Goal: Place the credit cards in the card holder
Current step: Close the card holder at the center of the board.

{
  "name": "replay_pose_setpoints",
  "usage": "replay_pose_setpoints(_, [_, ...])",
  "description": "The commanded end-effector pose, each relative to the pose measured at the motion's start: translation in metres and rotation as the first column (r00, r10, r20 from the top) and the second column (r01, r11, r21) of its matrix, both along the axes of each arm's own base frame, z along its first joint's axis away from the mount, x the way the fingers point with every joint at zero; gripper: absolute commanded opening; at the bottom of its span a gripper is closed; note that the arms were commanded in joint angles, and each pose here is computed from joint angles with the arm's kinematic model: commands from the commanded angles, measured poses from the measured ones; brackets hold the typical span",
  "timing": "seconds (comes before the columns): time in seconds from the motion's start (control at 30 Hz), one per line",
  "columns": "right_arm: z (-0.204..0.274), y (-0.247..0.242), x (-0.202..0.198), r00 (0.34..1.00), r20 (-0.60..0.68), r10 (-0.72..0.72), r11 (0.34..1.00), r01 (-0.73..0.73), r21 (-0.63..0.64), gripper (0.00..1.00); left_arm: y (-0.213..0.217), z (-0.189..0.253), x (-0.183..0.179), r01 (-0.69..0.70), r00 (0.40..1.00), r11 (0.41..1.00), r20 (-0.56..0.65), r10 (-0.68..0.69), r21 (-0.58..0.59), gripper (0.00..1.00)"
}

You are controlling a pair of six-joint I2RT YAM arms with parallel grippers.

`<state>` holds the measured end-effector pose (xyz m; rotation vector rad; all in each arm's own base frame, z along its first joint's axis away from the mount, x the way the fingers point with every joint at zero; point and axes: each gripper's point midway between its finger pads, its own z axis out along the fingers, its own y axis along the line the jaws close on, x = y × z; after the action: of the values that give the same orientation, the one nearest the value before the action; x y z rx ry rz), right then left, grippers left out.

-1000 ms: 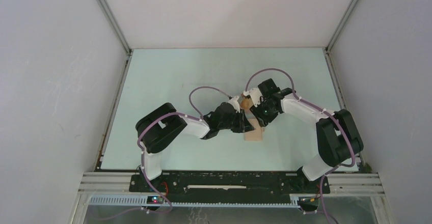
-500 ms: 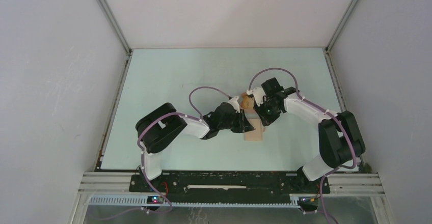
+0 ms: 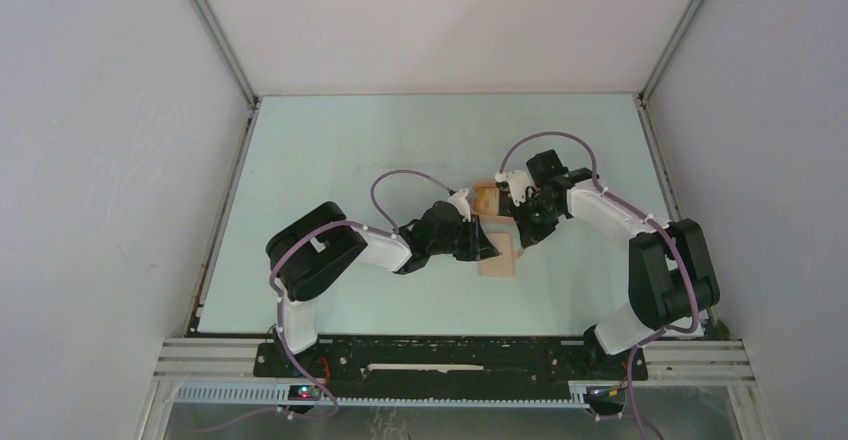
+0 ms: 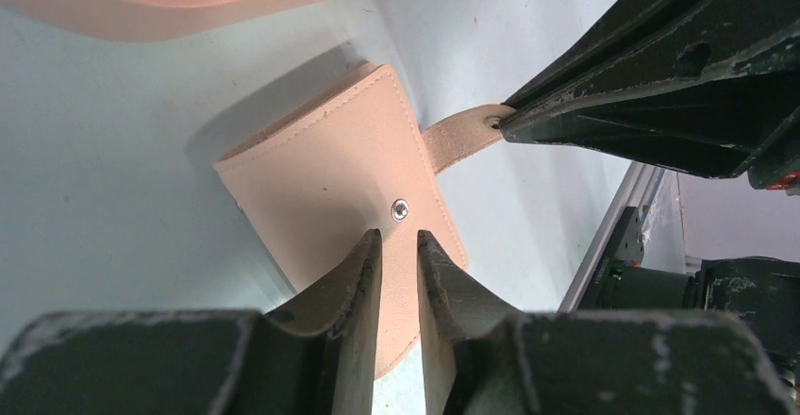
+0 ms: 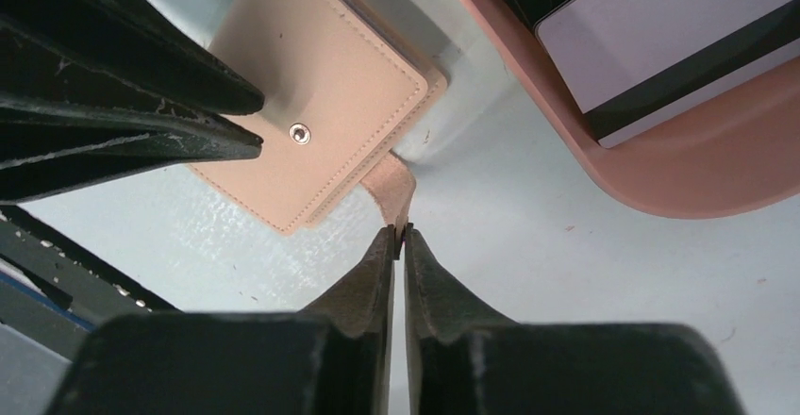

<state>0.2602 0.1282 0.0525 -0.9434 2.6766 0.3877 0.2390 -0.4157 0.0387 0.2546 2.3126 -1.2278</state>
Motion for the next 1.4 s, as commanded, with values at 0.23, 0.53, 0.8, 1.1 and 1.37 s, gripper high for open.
replay_pose_setpoints(0.23, [0.017, 0.008, -0.001, 0.999, -0.033, -0.002, 0.992, 0.006, 0.123, 0.00, 0.008, 0.011, 0.000, -0.013, 1.000, 1.000, 0.016, 0.013, -0.015, 0.26])
replay_pose_setpoints(0.53, [0.028, 0.029, 0.012, 1.000, -0.015, 0.028, 0.980, -0.024, 0.198, 0.00, 0.014, 0.011, -0.004, -0.031, 0.999, 0.999, 0.011, 0.031, -0.030, 0.25])
replay_pose_setpoints(0.8, [0.025, 0.057, 0.018, 0.994, -0.005, 0.112, 0.975, -0.109, 0.195, 0.00, 0.020, 0.009, -0.004, -0.051, 0.999, 0.998, 0.009, 0.052, -0.037, 0.24])
replay_pose_setpoints(1.1, [0.005, 0.058, 0.009, 0.989, -0.082, 0.127, 0.982, -0.113, 0.154, 0.00, 0.019, 0.003, -0.002, -0.061, 0.998, 0.997, -0.005, 0.061, -0.051, 0.15])
replay_pose_setpoints(1.37, [-0.005, 0.057, 0.008, 0.987, -0.111, 0.119, 0.985, -0.103, 0.140, 0.03, 0.021, 0.000, -0.001, -0.064, 0.998, 0.997, -0.008, 0.063, -0.051, 0.13])
